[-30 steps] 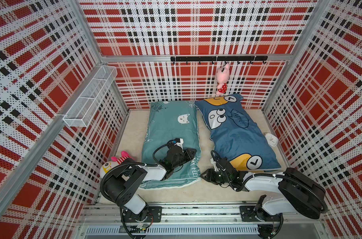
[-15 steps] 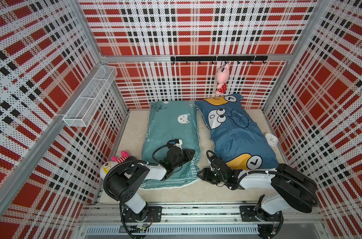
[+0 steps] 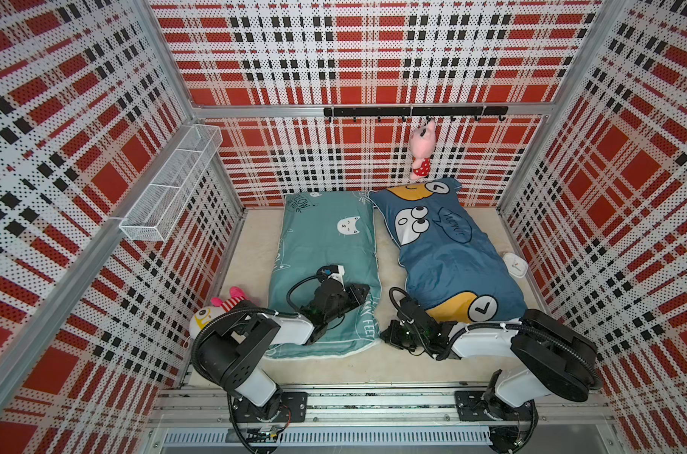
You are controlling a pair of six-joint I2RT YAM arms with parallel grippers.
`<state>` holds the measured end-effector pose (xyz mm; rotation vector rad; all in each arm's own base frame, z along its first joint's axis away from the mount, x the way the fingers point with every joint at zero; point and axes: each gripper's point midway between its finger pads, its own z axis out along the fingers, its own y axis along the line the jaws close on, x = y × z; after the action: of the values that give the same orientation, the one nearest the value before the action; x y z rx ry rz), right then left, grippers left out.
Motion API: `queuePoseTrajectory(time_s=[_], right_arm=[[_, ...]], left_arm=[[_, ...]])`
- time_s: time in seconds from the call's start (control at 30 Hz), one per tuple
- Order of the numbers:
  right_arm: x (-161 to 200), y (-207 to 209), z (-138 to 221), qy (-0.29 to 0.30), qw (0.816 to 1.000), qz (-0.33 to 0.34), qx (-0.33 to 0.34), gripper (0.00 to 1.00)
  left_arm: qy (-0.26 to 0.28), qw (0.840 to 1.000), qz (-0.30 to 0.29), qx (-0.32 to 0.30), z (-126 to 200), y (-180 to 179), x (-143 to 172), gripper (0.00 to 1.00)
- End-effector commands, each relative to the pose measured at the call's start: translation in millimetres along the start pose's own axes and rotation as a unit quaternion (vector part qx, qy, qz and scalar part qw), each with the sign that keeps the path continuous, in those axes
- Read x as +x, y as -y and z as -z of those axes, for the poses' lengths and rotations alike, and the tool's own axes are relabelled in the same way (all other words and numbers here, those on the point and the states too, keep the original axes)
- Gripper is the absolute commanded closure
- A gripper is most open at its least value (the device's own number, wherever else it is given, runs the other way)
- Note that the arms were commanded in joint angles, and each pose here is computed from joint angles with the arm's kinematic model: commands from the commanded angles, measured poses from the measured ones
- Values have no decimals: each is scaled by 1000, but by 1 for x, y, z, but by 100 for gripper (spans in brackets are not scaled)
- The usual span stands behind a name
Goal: Zip up pillowcases
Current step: Pick up the pillowcase from the center of the board.
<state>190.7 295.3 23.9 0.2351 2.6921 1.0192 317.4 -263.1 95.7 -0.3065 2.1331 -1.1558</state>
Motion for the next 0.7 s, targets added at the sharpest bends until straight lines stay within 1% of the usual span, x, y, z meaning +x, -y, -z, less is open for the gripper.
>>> queuePoseTrajectory(time_s=[0.0, 0.17, 0.27, 0.33, 0.43, 0.57, 0.67], right_arm=[[-6, -8, 8, 13, 1000, 9, 8, 100], [-6, -9, 16, 6, 999, 17, 28, 100], [-9, -12, 22, 7, 999, 21, 40, 100], [-12, -11, 27, 12, 998, 24, 51, 100], [-15, -14, 30, 16, 998, 28, 55, 100], [-18, -18, 31, 13, 998, 31, 56, 100], [-21, -20, 31, 10, 998, 34, 56, 100]], left_arm=[[3, 1000, -23, 8, 7, 11, -3, 63], [-22, 998, -66, -1, 15, 25, 5, 47], [-47, 995, -89, -14, 25, 27, 15, 44], [-65, 993, -95, -26, 35, 24, 22, 44], [-93, 991, -92, -22, 53, 23, 34, 45], [-122, 991, -57, 13, 74, 26, 53, 55], [-153, 986, -37, 46, 82, 35, 74, 61]])
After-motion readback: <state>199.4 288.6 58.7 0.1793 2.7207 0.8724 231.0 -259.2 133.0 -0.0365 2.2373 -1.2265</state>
